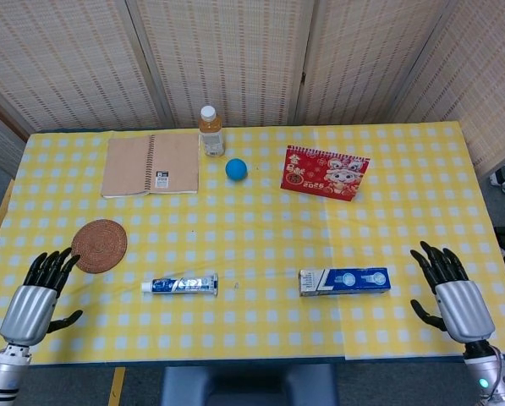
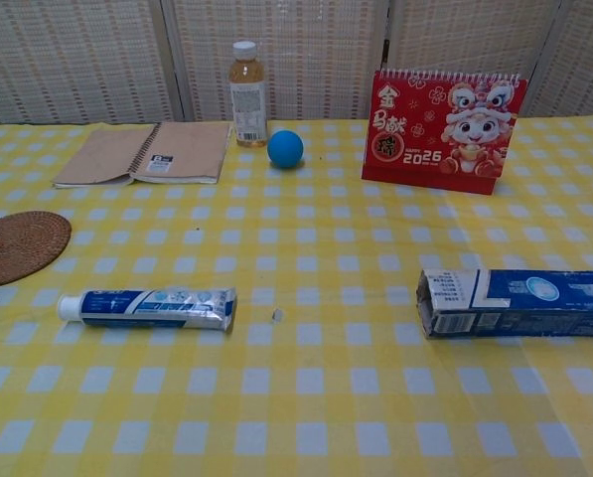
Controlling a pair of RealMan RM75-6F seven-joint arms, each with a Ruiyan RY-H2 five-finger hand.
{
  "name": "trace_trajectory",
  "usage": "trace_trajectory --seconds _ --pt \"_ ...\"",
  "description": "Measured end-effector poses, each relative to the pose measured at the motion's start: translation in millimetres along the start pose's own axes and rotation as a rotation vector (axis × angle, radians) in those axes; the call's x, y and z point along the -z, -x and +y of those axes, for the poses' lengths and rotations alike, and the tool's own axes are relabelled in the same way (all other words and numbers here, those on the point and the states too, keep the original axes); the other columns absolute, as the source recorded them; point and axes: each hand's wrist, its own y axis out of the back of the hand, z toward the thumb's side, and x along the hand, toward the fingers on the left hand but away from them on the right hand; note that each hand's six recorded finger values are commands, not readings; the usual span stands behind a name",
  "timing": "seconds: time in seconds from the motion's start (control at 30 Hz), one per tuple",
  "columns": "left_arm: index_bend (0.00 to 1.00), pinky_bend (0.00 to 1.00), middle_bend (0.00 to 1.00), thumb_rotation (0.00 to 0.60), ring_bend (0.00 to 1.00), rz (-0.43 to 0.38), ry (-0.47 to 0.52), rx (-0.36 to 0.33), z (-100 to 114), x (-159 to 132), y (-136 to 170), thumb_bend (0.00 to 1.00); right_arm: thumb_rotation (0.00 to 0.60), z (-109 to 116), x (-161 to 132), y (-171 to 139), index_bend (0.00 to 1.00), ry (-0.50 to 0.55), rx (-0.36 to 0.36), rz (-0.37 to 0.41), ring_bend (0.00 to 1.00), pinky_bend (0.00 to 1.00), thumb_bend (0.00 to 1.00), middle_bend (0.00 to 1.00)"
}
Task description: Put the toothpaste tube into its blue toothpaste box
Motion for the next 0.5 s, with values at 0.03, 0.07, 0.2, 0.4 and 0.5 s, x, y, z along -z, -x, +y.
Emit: trace_trajectory --seconds 0.03,0.07,0.2,0.4,0.5 --pt "0.04 0.39 0.28 0.6 0.3 -0.013 -0.001 -0.001 1 -2 -2 0.17 0.6 -1 0 1 0.0 -0.001 -0.003 0.001 0.0 0.0 0.34 0.0" --pt "0.07 0.52 0.39 0.6 0.42 -0.023 -0.001 -0.004 3 -5 -5 0.17 0.6 -2 -1 1 0.0 -0.002 -0.007 0.001 0.0 0.0 0.34 0.0" --pt "0.3 0.93 0.88 0.6 0.87 -0.079 0.023 -0.038 10 -18 -17 0.17 0.6 -6 -2 5 0.0 -0.007 -0.018 0.0 0.0 0.0 0.34 0.0" --pt "0.42 1.0 1.0 0.6 1.0 -0.165 0.144 -0.053 6 -45 -36 0.18 0.6 -5 -1 5 0.0 -0.006 -0.011 -0.006 0.0 0.0 0.34 0.0" --pt "0.43 1.0 1.0 0.6 1.0 -0.184 0.148 0.01 -5 -55 -41 0.18 0.6 -4 -1 5 0.0 -0.005 -0.008 -0.008 0.0 0.0 0.34 0.0"
